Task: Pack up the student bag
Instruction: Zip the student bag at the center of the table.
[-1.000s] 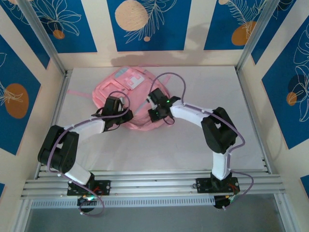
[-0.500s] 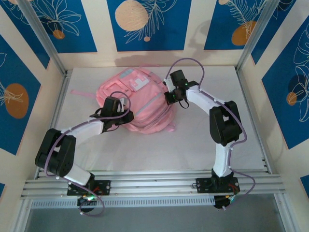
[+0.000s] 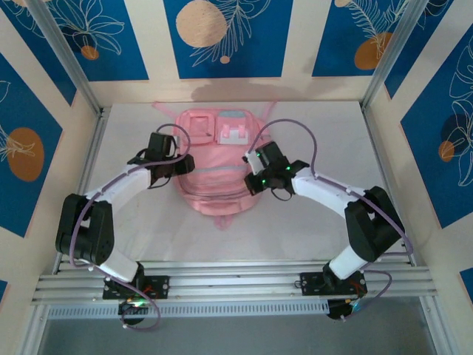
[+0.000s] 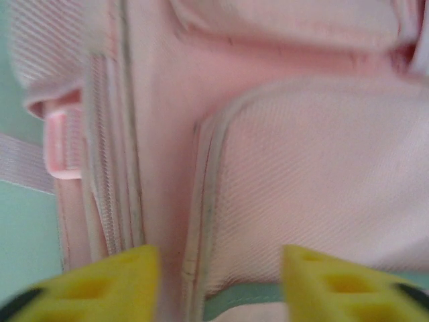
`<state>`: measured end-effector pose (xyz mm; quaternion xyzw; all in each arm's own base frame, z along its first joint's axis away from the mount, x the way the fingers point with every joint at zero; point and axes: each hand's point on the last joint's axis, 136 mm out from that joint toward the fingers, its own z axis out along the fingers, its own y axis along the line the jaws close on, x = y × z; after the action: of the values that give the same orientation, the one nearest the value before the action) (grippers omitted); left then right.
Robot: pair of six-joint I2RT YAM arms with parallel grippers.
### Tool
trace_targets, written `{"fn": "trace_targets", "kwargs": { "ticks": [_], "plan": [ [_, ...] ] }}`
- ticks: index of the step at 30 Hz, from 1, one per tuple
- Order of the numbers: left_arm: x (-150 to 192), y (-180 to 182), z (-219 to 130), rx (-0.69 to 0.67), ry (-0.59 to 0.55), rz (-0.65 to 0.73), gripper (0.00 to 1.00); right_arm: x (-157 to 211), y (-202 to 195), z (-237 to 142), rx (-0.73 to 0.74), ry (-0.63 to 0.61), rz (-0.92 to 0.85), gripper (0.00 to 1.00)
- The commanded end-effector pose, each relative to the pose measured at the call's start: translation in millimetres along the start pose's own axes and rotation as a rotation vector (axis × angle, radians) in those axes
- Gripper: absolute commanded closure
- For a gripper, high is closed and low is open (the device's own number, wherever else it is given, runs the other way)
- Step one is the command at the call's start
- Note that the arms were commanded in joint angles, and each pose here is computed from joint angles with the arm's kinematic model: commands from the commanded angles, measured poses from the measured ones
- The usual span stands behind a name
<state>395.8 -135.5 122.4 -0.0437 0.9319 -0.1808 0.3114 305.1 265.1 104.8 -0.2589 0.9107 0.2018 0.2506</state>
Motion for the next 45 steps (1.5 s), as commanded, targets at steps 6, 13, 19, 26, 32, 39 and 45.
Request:
{"fn": "trace_targets", "kwargs": {
  "ticks": [6, 13, 19, 26, 32, 39, 45],
  "plan": [
    [30.3, -2.3, -12.5, 0.075, 0.051, -0.139, 0.32, -10.4, 81.0, 24.6, -0.183, 0.007, -0.017, 1.0],
    [81.0, 11.7, -39.7, 0.056, 0.101, -0.221, 0.29, -3.5, 89.6, 32.7, -0.167, 0.06, -0.022, 1.0],
    [124.6, 12.2, -35.8, 0.082, 0.197, -0.346, 0.29, -0.5, 100.7, 43.5, -0.114, 0.058, -0.052, 1.0],
    [145.3, 21.9, -1.0, 0.021, 0.246, -0.34, 0.35, 2.5, 99.9, 44.1, -0.099, 0.073, -0.085, 1.0],
    [152.9, 23.4, 13.3, 0.021, 0.291, -0.302, 0.95, 34.1, 56.8, 39.4, 0.033, 0.225, -0.229, 1.0],
    [161.2, 47.2, 4.3, -0.097, 0.296, -0.216, 1.0, 19.4, -25.8, 25.2, 0.196, 0.228, -0.152, 1.0],
    [163.8, 51.1, 2.8, -0.114, 0.297, -0.208, 1.0, -37.8, -77.7, 17.0, 0.257, 0.083, -0.018, 1.0]
  ]
}}
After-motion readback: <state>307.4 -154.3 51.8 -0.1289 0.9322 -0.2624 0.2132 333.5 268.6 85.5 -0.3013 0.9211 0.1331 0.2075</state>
